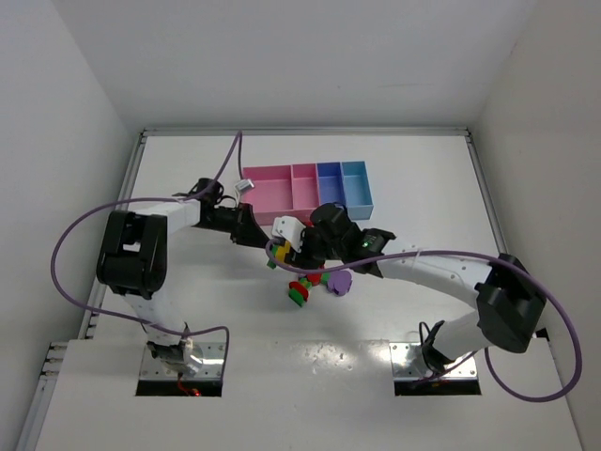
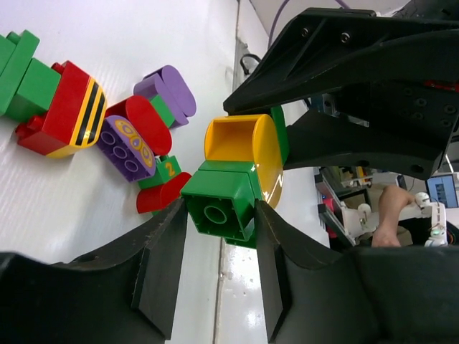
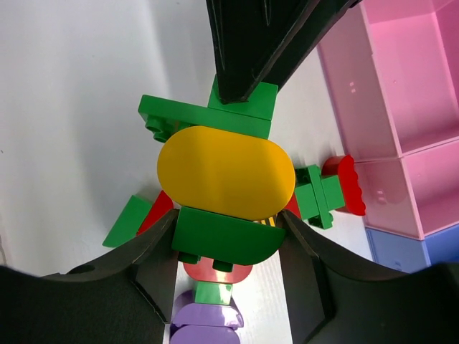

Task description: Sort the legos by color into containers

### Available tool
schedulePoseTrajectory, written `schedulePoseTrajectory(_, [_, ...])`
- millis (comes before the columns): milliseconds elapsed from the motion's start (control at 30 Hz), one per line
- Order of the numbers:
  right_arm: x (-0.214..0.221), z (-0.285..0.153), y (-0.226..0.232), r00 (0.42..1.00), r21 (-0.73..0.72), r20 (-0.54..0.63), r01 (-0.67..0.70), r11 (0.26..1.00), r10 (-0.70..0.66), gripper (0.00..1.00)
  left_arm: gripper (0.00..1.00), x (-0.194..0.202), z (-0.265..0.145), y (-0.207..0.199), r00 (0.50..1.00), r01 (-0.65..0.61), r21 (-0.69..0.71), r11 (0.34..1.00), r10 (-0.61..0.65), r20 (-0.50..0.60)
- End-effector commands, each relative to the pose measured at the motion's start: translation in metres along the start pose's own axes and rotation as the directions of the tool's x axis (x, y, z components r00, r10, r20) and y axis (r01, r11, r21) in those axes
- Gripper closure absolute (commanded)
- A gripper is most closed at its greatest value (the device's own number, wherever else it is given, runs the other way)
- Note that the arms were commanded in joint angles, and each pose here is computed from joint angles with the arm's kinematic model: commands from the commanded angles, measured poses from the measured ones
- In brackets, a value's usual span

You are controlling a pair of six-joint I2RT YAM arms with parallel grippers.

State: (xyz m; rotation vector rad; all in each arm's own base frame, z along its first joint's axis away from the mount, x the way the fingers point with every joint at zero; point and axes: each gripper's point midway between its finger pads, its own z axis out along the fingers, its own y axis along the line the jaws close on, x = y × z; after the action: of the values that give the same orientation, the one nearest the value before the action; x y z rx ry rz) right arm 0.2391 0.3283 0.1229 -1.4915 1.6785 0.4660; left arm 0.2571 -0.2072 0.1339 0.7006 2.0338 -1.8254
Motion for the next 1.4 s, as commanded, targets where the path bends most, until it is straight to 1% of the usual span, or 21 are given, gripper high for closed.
schedulePoseTrajectory(0, [-0.035, 0.001, -0.011, 0.996, 0.026, 0.090, 0.011, 1.000, -0.013, 1.00, 0.53, -0.010, 0.001, -0.021, 0.999, -0.044, 0.122, 0.992, 0.041, 0.033])
schedulePoseTrajectory(33, [-0.039, 0.000, -0.013, 0.995, 0.030, 0.098, 0.012, 0.999, -0.015, 1.00, 0.53, -0.010, 0.001, -0.020, 0.998, -0.053, 0.121, 0.991, 0.050, 0.034])
schedulePoseTrajectory(100, [-0.039, 0.000, -0.013, 0.995, 0.030, 0.098, 0.012, 0.999, -0.015, 1.00, 0.59, -0.009, 0.001, -0.021, 0.999, -0.044, 0.122, 0.992, 0.041, 0.033])
schedulePoseTrajectory(133, [-0.039, 0.000, -0.013, 0.995, 0.030, 0.098, 0.012, 0.999, -0.015, 1.00, 0.66, -0.010, 0.001, -0.022, 0.998, -0.055, 0.130, 0.990, 0.051, 0.038])
schedulePoseTrajectory(167, [-0.039, 0.000, -0.013, 0.995, 0.030, 0.098, 0.012, 0.999, -0.015, 1.00, 0.66, -0.010, 0.001, -0.022, 0.998, -0.055, 0.130, 0.990, 0.051, 0.038])
schedulePoseTrajectory(200, [-0.035, 0.001, -0.011, 0.996, 0.026, 0.089, 0.011, 1.000, -0.013, 1.00, 0.78, -0.011, 0.001, -0.024, 0.996, -0.078, 0.129, 0.989, 0.073, 0.041])
schedulePoseTrajectory(300, [-0.029, -0.003, -0.009, 0.996, 0.035, 0.086, 0.010, 0.999, -0.013, 1.00, 1.00, -0.014, -0.008, -0.024, 0.992, -0.112, 0.098, 0.989, 0.106, 0.066])
schedulePoseTrajectory(400, [-0.025, -0.010, -0.012, 0.996, 0.054, 0.086, 0.005, 0.999, -0.010, 1.00, 1.00, -0.020, -0.022, -0.026, 0.984, -0.151, 0.064, 0.986, 0.144, 0.104])
schedulePoseTrajectory(533, [-0.018, -0.011, -0.009, 0.997, 0.049, 0.075, 0.003, 0.999, -0.007, 1.00, 1.00, -0.020, -0.030, -0.026, 0.983, -0.136, 0.057, 0.989, 0.128, 0.129])
schedulePoseTrajectory(567, [-0.018, -0.011, -0.009, 0.997, 0.049, 0.075, 0.003, 0.999, -0.007, 1.00, 0.89, -0.020, -0.030, -0.027, 0.985, -0.126, 0.058, 0.990, 0.118, 0.128])
schedulePoseTrajectory(600, [-0.018, -0.011, -0.009, 0.997, 0.049, 0.075, 0.003, 0.999, -0.007, 1.00, 0.72, -0.018, -0.026, -0.026, 0.987, -0.116, 0.066, 0.991, 0.108, 0.119])
schedulePoseTrajectory(633, [-0.023, -0.012, -0.009, 0.996, 0.042, 0.089, 0.006, 0.999, -0.009, 1.00, 0.47, -0.018, -0.026, -0.026, 0.987, -0.116, 0.066, 0.991, 0.108, 0.119])
schedulePoseTrajectory(700, [-0.031, -0.011, -0.013, 0.995, 0.048, 0.101, 0.008, 0.999, -0.013, 1.00, 0.27, -0.017, -0.023, -0.025, 0.989, -0.103, 0.075, 0.992, 0.095, 0.110])
schedulePoseTrajectory(733, [-0.028, -0.008, -0.012, 0.996, 0.044, 0.092, 0.006, 0.999, -0.010, 1.00, 0.24, -0.016, -0.023, -0.024, 0.991, -0.084, 0.077, 0.994, 0.075, 0.108])
schedulePoseTrajectory(833, [-0.036, -0.006, -0.010, 0.994, 0.033, 0.107, 0.014, 0.999, -0.017, 1.00, 0.26, -0.016, -0.023, -0.025, 0.990, -0.096, 0.083, 0.992, 0.087, 0.114])
schedulePoseTrajectory(967, [-0.026, -0.003, -0.006, 0.997, 0.020, 0.080, 0.009, 1.000, -0.010, 1.00, 0.29, -0.012, -0.023, -0.023, 0.991, -0.087, 0.076, 0.993, 0.078, 0.108])
schedulePoseTrajectory(1033, [-0.028, -0.003, -0.007, 0.996, 0.024, 0.088, 0.010, 1.000, -0.012, 1.00, 0.29, -0.015, -0.024, -0.019, 0.981, -0.175, 0.033, 0.984, 0.172, 0.086])
schedulePoseTrajectory(1067, [-0.024, -0.002, -0.007, 0.997, 0.028, 0.076, 0.008, 1.000, -0.010, 1.00, 0.28, -0.005, -0.024, -0.031, 0.994, -0.085, 0.047, 0.995, 0.081, 0.075])
schedulePoseTrajectory(1100, [-0.024, -0.002, -0.007, 0.997, 0.028, 0.076, 0.008, 1.000, -0.010, 1.00, 0.28, -0.008, -0.022, -0.026, 0.973, -0.224, 0.048, 0.973, 0.221, 0.071])
schedulePoseTrajectory(1167, [-0.028, -0.003, -0.007, 0.996, 0.022, 0.089, 0.011, 1.000, -0.012, 1.00, 0.27, -0.005, -0.021, -0.026, 0.987, -0.150, 0.063, 0.987, 0.145, 0.073])
schedulePoseTrajectory(1367, [-0.042, 0.003, -0.001, 0.994, -0.011, 0.103, 0.023, 1.000, -0.022, 1.00, 0.27, 0.002, -0.014, -0.016, 0.992, -0.115, 0.080, 0.990, 0.111, 0.054])
